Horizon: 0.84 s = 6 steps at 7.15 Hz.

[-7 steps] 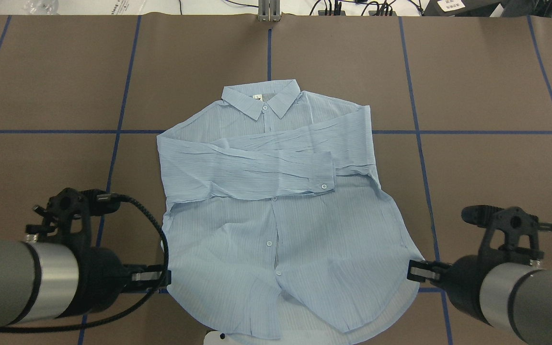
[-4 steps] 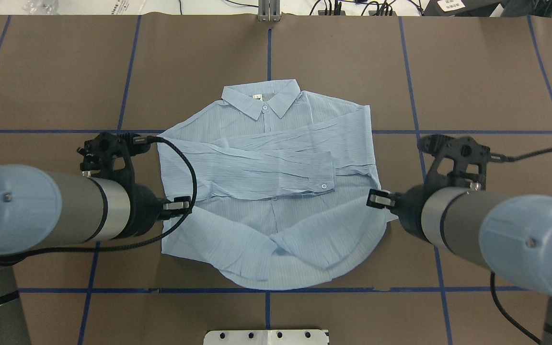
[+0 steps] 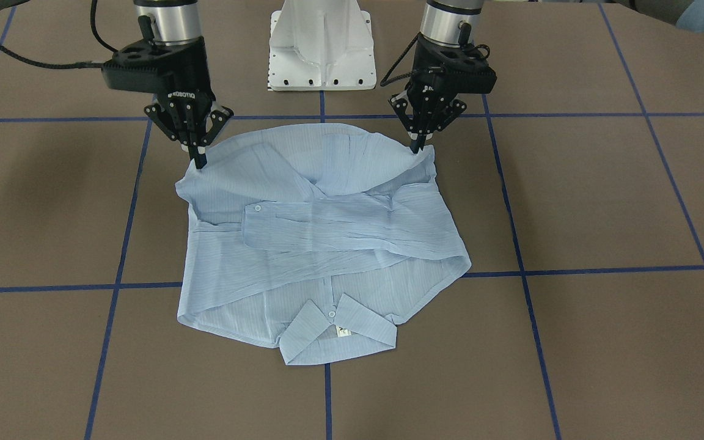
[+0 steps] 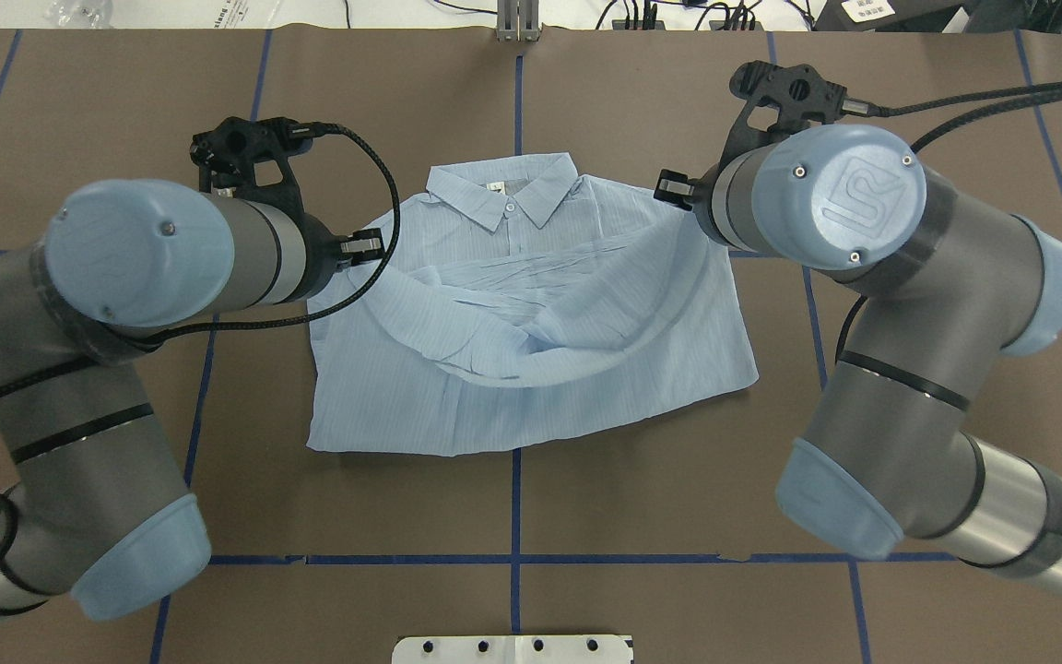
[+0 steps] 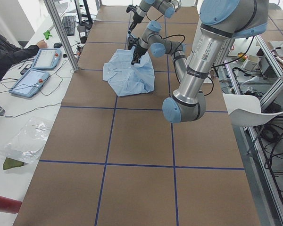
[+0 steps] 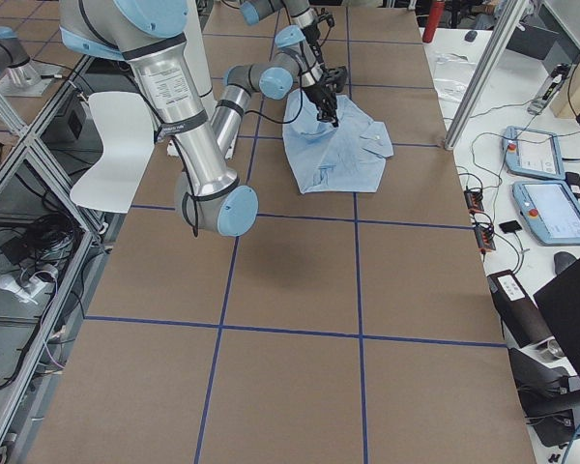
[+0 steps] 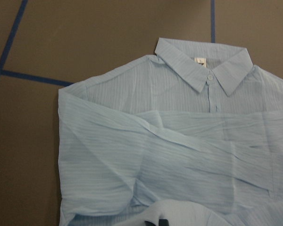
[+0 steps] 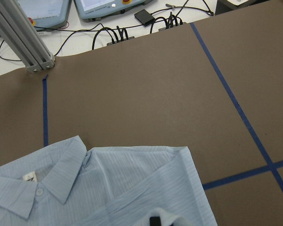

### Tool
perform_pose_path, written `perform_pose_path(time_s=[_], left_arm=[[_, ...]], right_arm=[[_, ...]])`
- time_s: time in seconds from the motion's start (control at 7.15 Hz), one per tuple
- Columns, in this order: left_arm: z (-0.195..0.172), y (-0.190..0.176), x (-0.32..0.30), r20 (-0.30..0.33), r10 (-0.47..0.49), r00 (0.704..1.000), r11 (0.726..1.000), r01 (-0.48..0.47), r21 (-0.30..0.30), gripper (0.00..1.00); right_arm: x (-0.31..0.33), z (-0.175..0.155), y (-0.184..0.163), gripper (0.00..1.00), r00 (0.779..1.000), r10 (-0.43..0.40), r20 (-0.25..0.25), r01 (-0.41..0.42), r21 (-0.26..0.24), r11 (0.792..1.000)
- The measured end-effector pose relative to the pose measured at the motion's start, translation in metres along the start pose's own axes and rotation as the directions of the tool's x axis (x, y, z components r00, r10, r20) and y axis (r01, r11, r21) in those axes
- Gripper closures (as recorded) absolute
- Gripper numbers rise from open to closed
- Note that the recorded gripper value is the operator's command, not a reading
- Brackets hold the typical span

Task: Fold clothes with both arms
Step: 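Lift the hem with both grippers and fold it toward the collar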

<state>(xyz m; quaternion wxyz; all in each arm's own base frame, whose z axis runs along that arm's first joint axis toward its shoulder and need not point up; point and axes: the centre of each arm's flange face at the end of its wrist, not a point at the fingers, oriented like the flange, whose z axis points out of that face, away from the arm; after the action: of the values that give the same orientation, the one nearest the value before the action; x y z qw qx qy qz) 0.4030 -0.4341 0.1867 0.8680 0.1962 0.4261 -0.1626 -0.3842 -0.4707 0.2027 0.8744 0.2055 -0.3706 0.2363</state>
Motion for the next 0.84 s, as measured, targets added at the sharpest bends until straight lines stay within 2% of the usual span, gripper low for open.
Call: perform_pose_path(time_s=[0.14, 0.42, 0.56, 0.84], left_arm=[[0.039, -0.017, -0.007, 0.011, 0.022, 1.0, 0.999, -0.022, 0.024, 1.0], [0.126, -0.029, -0.037, 0.042, 0.069, 0.997, 0.997, -0.071, 0.038, 1.0], [0.153, -0.033, -0.052, 0.057, 0.1, 0.993, 0.994, -0.102, 0.039, 1.0], [0.174, -0.057, -0.076, 0.052, 0.176, 0.983, 0.982, -0.179, 0.054, 1.0]], right_arm=[[-0.002, 0.039, -0.015, 1.0, 1.0, -0.011, -0.02, 0.011, 0.009, 1.0], [-0.003, 0.116, -0.027, 1.0, 0.997, -0.04, -0.065, 0.04, -0.01, 0.999], [0.004, 0.145, -0.03, 1.0, 0.995, -0.063, -0.08, 0.061, -0.026, 0.998], [0.02, 0.173, -0.039, 1.0, 0.988, -0.117, -0.099, 0.11, -0.078, 0.991]])
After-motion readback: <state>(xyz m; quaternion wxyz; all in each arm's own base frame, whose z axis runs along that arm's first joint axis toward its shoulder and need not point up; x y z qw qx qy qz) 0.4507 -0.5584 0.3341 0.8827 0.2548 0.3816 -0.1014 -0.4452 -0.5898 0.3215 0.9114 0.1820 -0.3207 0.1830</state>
